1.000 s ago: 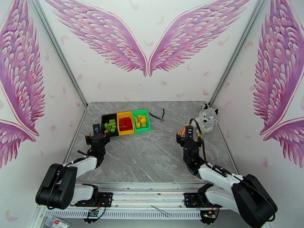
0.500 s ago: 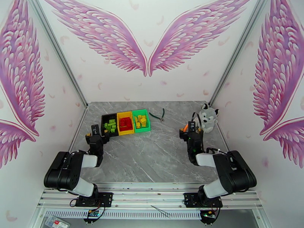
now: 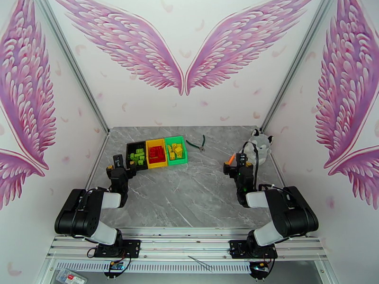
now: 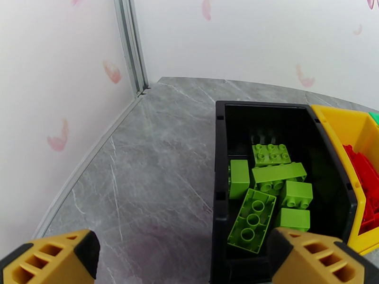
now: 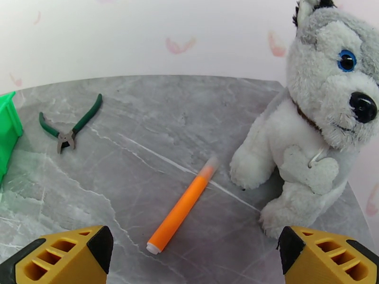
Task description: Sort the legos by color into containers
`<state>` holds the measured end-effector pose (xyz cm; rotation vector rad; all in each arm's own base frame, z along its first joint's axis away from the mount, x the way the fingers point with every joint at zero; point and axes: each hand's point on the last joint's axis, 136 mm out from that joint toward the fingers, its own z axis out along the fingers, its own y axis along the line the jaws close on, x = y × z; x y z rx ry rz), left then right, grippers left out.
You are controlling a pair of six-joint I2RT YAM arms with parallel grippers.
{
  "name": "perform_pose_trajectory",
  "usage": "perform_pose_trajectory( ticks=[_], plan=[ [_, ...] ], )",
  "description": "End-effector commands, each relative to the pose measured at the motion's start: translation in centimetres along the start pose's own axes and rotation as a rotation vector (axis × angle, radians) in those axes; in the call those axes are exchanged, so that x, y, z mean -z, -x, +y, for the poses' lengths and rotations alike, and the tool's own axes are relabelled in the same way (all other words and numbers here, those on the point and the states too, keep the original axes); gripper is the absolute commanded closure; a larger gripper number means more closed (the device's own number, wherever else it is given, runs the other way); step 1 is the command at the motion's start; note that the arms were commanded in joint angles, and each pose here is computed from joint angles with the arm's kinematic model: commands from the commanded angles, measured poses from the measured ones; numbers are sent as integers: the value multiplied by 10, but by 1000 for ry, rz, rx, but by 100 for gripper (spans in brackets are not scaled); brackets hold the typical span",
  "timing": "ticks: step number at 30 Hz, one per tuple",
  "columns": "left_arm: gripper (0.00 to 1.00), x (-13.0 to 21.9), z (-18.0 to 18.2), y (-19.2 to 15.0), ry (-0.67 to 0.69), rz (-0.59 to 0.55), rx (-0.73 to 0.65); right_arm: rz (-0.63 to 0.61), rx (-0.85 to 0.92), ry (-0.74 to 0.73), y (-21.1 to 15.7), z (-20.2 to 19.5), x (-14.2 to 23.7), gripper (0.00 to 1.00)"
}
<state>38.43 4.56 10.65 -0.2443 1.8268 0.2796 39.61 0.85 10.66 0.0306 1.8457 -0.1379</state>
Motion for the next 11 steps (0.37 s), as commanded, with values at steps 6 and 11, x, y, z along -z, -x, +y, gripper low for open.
perform_pose_trajectory(
  ticks=[6, 11],
  plan=[
    [1, 0, -5, 14, 11, -46, -9, 5, 3, 134, 5, 21, -5, 1],
    [1, 0, -5, 14, 11, -46, -8, 6, -7, 151, 5, 20, -5, 1]
  ],
)
